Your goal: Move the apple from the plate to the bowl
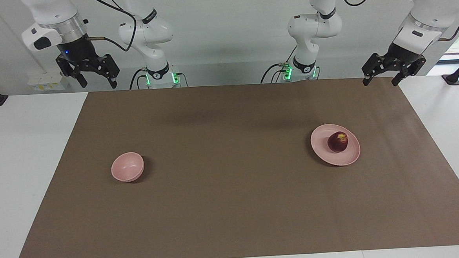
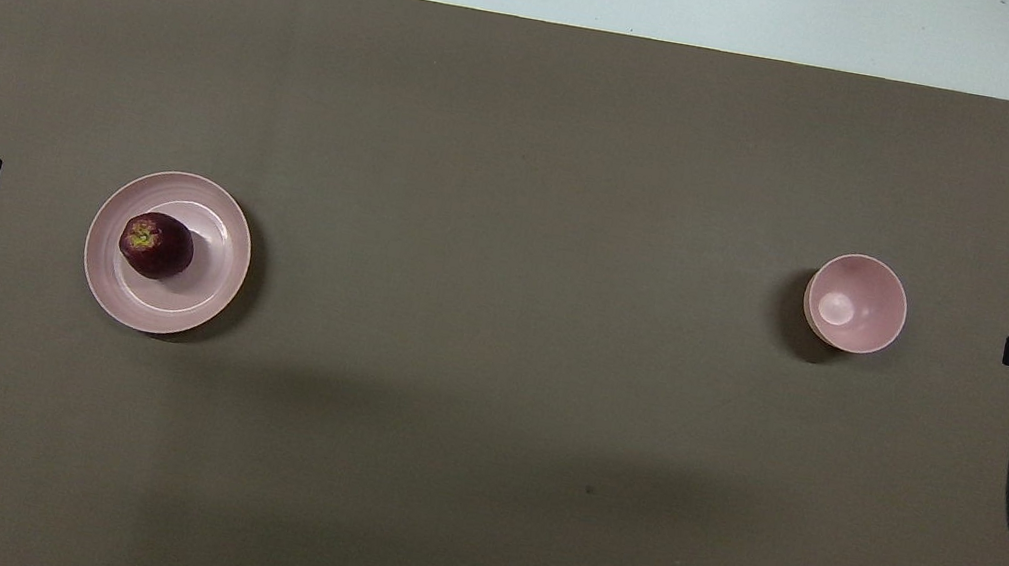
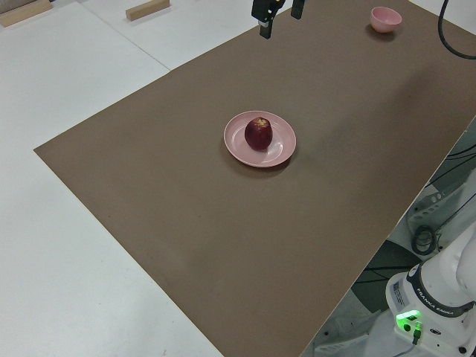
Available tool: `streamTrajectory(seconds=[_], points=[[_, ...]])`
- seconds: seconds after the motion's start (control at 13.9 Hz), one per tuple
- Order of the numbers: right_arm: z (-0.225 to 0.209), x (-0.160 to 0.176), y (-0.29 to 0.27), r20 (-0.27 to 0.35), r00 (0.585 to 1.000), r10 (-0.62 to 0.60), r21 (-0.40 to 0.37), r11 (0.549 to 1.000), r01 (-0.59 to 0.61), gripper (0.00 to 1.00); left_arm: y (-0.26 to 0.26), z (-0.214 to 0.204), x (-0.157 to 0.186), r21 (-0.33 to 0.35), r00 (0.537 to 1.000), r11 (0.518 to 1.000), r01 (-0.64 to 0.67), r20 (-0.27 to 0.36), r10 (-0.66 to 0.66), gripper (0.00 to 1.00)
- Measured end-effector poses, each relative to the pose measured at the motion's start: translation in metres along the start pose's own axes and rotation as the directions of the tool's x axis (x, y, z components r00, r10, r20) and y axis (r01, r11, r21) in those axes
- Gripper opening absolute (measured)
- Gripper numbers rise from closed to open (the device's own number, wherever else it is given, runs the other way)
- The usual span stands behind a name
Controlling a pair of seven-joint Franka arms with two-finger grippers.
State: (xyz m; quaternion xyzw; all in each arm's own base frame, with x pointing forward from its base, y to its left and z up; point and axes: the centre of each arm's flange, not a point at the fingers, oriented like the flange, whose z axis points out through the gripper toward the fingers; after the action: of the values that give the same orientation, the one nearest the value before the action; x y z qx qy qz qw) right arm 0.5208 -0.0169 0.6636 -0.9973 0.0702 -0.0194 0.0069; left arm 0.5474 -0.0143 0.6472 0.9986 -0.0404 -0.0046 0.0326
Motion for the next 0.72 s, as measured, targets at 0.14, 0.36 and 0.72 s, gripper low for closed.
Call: streamTrajectory(seconds=[0.14, 0.36, 0.72], points=[[0.0, 0.0, 0.0, 0.0, 1.0, 0.0, 0.0, 1.0, 0.0, 1.0, -0.0004, 0.0031, -0.0037, -0.002, 1.0, 1.0, 0.001, 0.009, -0.001, 1.0], [0.0, 0.0, 0.0, 0.0, 1.0, 0.0, 0.0, 1.0, 0.0, 1.0, -0.0006, 0.0046, -0.0092, -0.004, 1.0, 1.0, 0.001, 0.015, -0.001, 1.0], [0.0, 0.0, 0.0, 0.0, 1.0, 0.0, 0.0, 1.0, 0.0, 1.0, -0.0003, 0.0039, -0.0099, -0.004, 1.0, 1.0, 0.0, 0.014, 0.0, 1.0]])
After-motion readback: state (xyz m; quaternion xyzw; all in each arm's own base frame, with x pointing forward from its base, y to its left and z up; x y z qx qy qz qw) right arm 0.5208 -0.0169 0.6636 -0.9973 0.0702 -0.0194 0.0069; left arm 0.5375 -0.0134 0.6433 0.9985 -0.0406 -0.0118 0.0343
